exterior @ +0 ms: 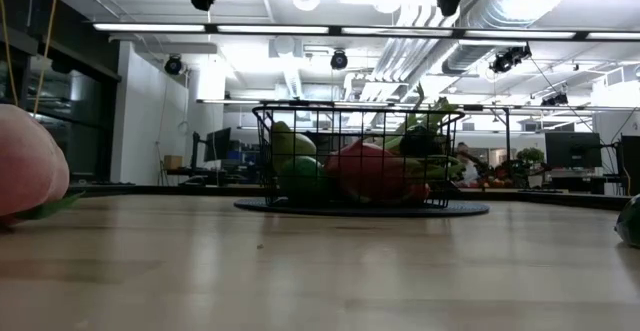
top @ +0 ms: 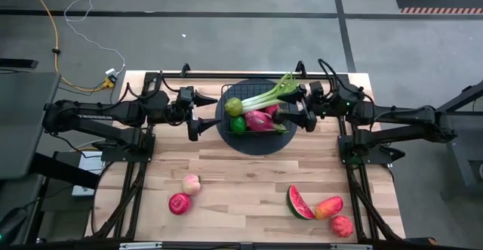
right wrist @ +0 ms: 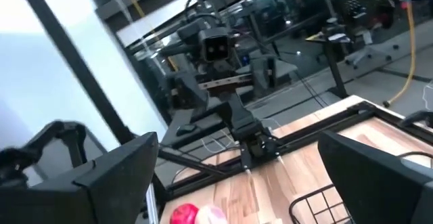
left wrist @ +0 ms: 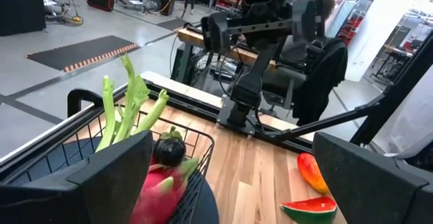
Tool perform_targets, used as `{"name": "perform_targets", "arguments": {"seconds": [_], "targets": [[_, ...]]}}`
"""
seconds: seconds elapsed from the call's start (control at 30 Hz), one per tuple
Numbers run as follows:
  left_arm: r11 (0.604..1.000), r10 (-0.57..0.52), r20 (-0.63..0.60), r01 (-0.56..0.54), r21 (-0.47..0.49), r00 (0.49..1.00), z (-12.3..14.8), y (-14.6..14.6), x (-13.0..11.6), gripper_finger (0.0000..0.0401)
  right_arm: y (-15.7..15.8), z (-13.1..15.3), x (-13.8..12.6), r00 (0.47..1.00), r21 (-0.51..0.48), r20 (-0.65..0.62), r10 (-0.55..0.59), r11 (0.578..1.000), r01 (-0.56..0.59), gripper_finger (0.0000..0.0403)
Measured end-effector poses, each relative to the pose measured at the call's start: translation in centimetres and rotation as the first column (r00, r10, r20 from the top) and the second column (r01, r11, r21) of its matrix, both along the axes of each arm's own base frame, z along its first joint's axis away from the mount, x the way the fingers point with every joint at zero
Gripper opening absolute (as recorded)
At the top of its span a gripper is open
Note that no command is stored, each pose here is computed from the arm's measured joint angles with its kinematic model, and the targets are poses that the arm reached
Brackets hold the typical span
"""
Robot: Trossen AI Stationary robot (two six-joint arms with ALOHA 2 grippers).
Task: Build produce basket
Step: Put the peach into the wire basket
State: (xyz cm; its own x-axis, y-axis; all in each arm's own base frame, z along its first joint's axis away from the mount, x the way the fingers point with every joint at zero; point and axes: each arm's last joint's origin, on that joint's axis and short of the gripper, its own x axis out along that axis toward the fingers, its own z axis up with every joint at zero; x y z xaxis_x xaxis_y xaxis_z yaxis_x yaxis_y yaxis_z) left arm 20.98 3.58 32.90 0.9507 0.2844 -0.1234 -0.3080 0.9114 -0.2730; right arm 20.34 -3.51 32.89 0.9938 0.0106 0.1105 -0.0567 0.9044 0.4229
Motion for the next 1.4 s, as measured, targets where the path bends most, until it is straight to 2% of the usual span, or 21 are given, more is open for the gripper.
{"name": "perform_targets", "arguments": {"seconds": [0.13, 0.3, 0.57, 0.63, 0.73, 0.9, 1.03, 1.17, 1.3, 1.4], "targets": [[1.0, 0.001, 0.004, -0.001, -0.004, 1.0, 0.0, 0.0, 0.0, 0.0392, 0.0, -0.1, 0.1, 1.0, 0.0, -0.011, -0.003, 1.0, 0.003, 0.0397], [1.0, 0.004, 0.006, -0.003, -0.006, 1.0, 0.0, 0.0, 0.0, 0.0392, 0.0, -0.2, 0.1, 1.0, -0.08, -0.016, -0.005, 0.997, 0.004, 0.0397], [0.999, 0.018, 0.012, -0.018, -0.028, 1.0, 0.0, 0.0, 0.0, 0.0392, 0.0, -0.7, 0.1, 0.998, -0.077, -0.064, -0.005, 0.997, 0.0, 0.0397], [0.996, 0.065, 0.02, -0.064, -0.066, 0.998, 0.0, 0.1, 0.0, 0.0392, 0.0, -0.9, 0.1, 0.996, -0.072, -0.09, -0.004, 0.997, -0.002, 0.0397], [0.985, 0.073, -0.023, -0.076, -0.152, 0.997, 0.0, 0.1, -0.1, 0.0392, 0.0, -1.1, 0.1, 0.994, -0.067, -0.113, -0.004, 0.998, -0.004, 0.0397], [0.951, -0.031, -0.2, -0.033, -0.307, 0.979, 1.7, -1.8, -0.7, 0.0392, 0.0, -1.1, 0.1, 0.994, -0.067, -0.113, -0.004, 0.998, -0.003, 0.0397], [0.912, -0.138, -0.342, -0.015, -0.411, 0.929, 2.1, -4.9, -1.0, 0.0392, 0.0, -1.2, 0.1, 0.993, -0.082, -0.116, -0.005, 0.997, -0.004, 0.0397], [0.851, -0.184, -0.487, -0.109, -0.513, 0.854, 0.4, -8.6, -1.2, 0.0392, 0.0, -1.3, 0.1, 0.992, -0.077, -0.125, -0.005, 0.997, -0.005, 0.0397], [0.799, -0.193, -0.649, -0.267, -0.539, 0.736, -2.4, -12.4, -1.1, 0.0392, 0.0, -1.3, 0.1, 0.992, -0.076, -0.126, -0.004, 0.997, -0.006, 0.0397], [0.767, -0.166, -0.765, -0.406, -0.497, 0.623, -4.7, -14.7, -1.0, 0.0392, 0.0, -1.3, 0.1, 0.992, -0.077, -0.129, -0.003, 0.997, -0.007, 0.0397]]}}
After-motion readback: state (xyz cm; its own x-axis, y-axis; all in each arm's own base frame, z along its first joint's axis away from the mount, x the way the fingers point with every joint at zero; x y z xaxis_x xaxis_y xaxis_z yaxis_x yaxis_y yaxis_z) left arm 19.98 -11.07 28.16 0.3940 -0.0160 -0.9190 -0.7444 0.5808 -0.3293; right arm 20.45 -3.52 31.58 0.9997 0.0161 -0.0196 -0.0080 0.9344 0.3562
